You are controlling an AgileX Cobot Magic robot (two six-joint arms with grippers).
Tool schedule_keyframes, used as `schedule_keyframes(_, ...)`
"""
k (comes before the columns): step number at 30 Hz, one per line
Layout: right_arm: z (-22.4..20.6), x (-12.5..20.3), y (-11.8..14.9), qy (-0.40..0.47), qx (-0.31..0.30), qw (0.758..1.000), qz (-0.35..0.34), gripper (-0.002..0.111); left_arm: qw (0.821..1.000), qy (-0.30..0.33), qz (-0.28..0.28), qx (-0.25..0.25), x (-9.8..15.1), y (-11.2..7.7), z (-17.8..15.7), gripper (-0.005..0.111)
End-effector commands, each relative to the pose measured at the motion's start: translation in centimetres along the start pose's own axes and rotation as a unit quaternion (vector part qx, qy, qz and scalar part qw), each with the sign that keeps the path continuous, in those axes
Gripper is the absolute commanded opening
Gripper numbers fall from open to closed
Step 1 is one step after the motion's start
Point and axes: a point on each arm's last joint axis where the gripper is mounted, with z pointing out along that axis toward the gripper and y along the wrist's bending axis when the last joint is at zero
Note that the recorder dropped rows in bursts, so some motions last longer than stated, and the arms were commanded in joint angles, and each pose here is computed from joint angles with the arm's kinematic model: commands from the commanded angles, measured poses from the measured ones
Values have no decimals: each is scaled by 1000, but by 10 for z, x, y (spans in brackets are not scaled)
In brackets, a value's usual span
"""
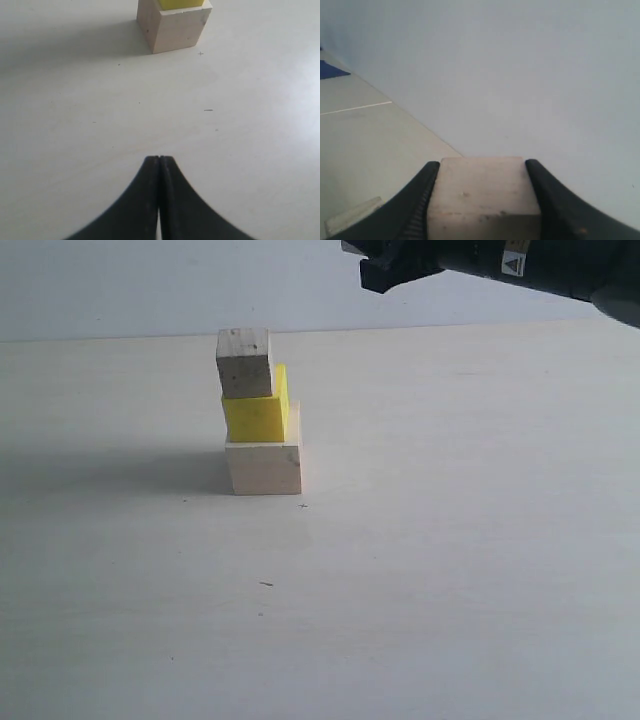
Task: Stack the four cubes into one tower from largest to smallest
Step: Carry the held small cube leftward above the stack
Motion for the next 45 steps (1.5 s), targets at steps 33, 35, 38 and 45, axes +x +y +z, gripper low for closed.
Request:
schedule_keyframes(33, 88, 29, -6, -31, -317, 946, 55, 0, 1000, -8, 10, 0, 0, 0, 2, 1)
schedule_keyframes(35, 89, 33, -6, -28, -318, 946, 58, 0, 1000, -8, 11, 0, 0, 0, 2, 1)
schedule_keyframes(38, 90, 37, -6, -26, -318, 946, 62, 0, 1000, -9, 12, -1, -1, 0, 2, 1)
schedule_keyframes(45, 92, 37, 1, -22, -328, 943, 54, 0, 1000, -18, 12, 1, -2, 0, 2, 1)
